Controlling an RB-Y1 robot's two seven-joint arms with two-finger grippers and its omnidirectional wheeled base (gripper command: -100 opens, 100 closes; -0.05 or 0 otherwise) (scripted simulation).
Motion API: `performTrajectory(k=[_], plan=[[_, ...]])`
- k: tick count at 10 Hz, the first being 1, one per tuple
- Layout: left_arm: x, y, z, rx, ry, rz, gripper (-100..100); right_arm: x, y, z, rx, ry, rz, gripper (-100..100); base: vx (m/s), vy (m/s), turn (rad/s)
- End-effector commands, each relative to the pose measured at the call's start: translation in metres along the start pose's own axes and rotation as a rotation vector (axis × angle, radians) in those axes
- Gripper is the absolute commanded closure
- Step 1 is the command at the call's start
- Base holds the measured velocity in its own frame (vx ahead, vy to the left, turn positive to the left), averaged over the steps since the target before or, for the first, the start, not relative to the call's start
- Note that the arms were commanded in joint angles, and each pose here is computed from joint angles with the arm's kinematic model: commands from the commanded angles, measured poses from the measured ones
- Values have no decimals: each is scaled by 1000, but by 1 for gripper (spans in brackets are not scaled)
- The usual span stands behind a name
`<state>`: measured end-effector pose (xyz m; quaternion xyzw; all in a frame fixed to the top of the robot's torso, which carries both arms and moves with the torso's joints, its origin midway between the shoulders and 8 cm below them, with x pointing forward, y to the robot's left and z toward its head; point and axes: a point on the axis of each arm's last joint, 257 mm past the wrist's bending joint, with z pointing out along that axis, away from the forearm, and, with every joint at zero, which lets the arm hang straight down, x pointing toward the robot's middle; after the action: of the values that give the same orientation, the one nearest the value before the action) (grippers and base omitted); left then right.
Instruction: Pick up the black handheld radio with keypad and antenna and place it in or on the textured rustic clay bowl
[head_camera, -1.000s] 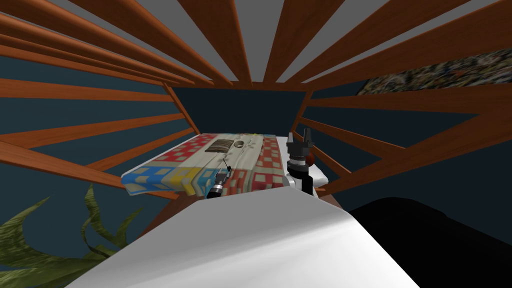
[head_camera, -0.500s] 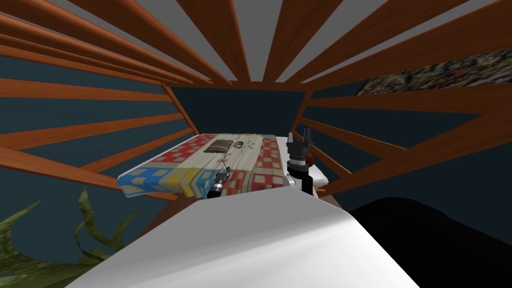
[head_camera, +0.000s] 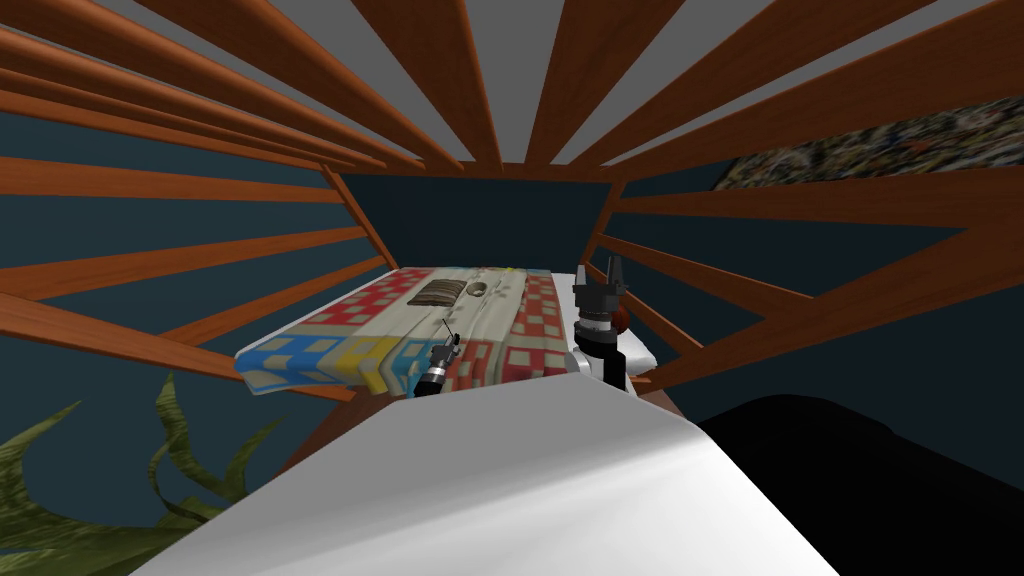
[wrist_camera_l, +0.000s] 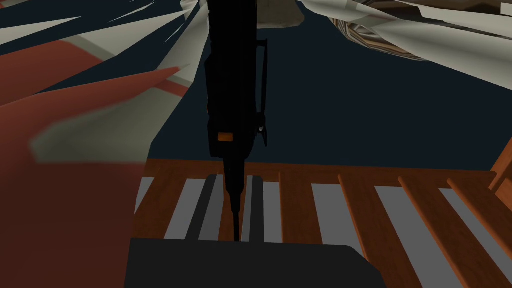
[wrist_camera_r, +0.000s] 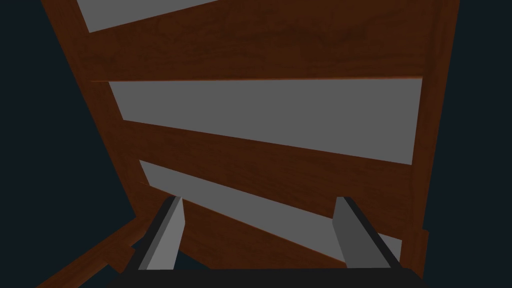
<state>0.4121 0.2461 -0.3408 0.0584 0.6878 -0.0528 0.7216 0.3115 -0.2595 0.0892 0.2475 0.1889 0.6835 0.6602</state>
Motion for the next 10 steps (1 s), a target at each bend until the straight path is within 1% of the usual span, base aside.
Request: performTrajectory(k=[1,2,3,5,7,10], plan=[[0,0,0,0,0,0,100,0,0,0,0,0,0,0,0,0,0],[0,0,0,0,0,0,0,0,0,0,0,0,0,0,0,0,0],[4,10,-2,15,19,23,100,0,0,0,0,0,0,0,-58,-52,2],[7,17,-1,31,38,35,100,0,0,0,0,0,0,0,-110,-70,16],[12,23,2,48,59,39,100,0,0,0,0,0,0,0,-116,-103,11],[19,31,13,72,94,34,100,0,0,0,0,0,0,0,-101,-101,5]])
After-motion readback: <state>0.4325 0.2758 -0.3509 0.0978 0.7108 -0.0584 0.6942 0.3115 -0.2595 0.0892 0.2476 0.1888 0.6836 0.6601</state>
